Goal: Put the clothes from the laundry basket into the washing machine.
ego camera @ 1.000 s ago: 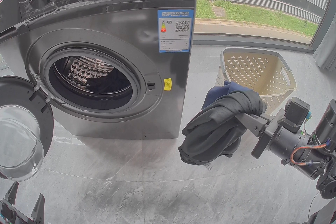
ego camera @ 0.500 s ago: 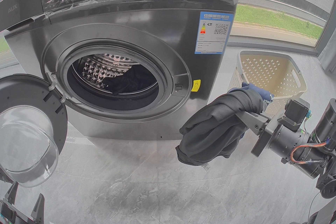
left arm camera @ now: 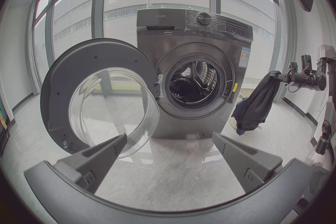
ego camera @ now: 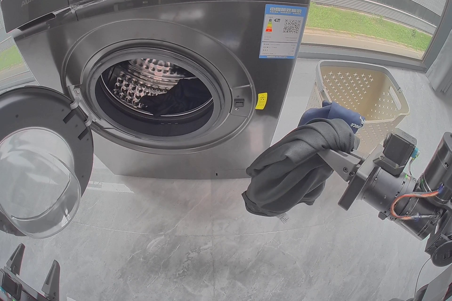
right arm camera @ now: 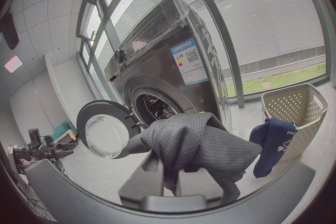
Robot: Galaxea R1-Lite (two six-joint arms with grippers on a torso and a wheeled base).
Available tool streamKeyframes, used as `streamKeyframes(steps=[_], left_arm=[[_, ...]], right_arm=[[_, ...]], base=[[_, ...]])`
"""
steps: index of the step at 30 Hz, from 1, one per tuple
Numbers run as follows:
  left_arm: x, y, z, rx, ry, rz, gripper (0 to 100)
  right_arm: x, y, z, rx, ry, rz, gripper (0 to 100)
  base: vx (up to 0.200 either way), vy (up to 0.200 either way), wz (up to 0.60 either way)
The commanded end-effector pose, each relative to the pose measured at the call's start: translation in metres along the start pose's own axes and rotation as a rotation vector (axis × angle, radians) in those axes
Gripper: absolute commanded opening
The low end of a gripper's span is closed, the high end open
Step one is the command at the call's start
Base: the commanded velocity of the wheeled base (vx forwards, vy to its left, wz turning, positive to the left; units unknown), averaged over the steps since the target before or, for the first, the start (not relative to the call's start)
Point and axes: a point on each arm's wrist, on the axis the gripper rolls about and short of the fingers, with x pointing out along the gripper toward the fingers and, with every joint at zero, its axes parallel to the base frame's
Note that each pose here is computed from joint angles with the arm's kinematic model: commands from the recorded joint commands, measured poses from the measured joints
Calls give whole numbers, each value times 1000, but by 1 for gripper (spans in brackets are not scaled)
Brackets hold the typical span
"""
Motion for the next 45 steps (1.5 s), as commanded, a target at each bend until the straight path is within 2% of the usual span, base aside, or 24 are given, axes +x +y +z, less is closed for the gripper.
streamKeyframes(steps=[1, 3, 24, 45], left_arm=[[0, 0, -4, 0, 6, 0, 100], [0, 0, -4, 0, 6, 0, 100], [0, 0, -4, 0, 6, 0, 100], [0, 0, -4, 0, 6, 0, 100]], right_arm=[[0, -1, 0, 0, 0, -5, 0], [0, -1, 0, 0, 0, -5, 0], [1, -4, 3, -1, -13, -17, 0], [0, -4, -1, 0, 5, -18, 0]], base=[[0, 0, 0], [0, 0, 0], [0, 200, 0], [0, 0, 0]])
